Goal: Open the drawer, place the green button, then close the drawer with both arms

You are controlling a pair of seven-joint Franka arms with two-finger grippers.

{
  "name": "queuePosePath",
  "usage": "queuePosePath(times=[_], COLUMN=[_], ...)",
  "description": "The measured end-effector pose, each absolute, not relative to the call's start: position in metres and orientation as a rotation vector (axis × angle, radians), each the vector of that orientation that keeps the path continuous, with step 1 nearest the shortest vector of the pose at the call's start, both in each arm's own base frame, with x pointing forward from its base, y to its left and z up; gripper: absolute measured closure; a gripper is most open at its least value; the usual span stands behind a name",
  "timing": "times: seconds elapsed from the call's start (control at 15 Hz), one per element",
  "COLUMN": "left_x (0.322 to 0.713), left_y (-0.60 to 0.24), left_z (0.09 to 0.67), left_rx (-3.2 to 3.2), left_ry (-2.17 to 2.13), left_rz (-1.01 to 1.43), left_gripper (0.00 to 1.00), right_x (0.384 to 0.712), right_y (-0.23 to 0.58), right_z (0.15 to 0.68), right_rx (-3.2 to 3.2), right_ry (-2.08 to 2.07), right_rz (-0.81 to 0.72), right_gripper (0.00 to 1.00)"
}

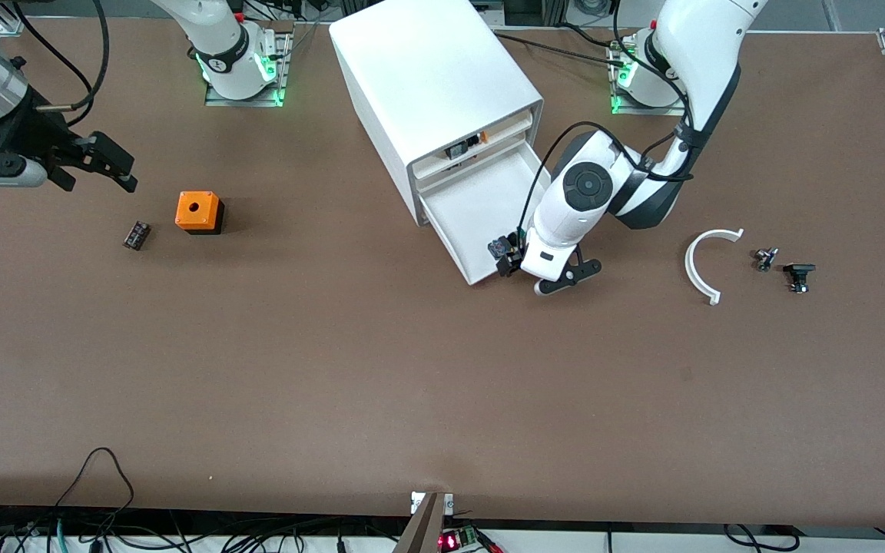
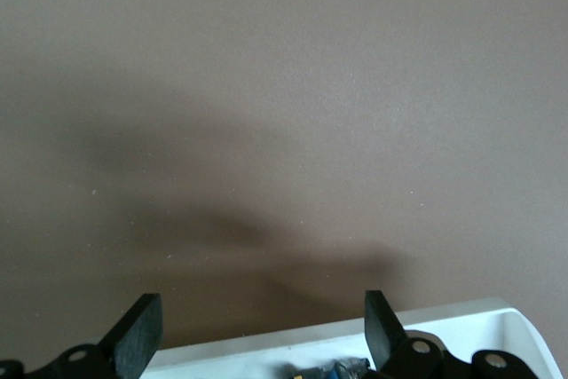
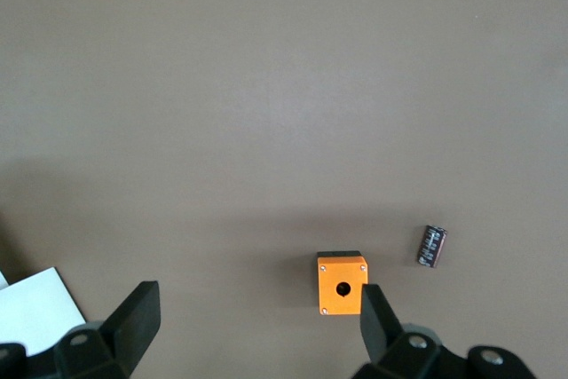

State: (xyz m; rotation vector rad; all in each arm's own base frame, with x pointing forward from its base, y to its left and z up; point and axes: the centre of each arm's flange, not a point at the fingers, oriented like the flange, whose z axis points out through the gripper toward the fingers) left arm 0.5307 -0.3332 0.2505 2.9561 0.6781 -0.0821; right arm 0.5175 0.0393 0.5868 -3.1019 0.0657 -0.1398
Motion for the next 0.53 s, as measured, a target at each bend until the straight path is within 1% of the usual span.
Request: queuePosePath(times=[0.2, 0.53], left_x=[0.5338, 0.5333], left_y=[-0.3309, -0.3308], left_z=[0.2499, 0.2401], left_rx=[2.941, 2.969], left_ry=[0.69, 0.676], left_rz=[-0.06, -0.03], left_gripper=[0.0, 0.0], right_x=[0.5115, 0.5144], right_y=[0.0356, 0.0411], right_z=[0.5864, 0.5877], right_rx=[-3.107, -3.115], right_ry=[0.064, 0.046], right_rz=[-0.128, -0.133], right_gripper=[0.0, 0.0])
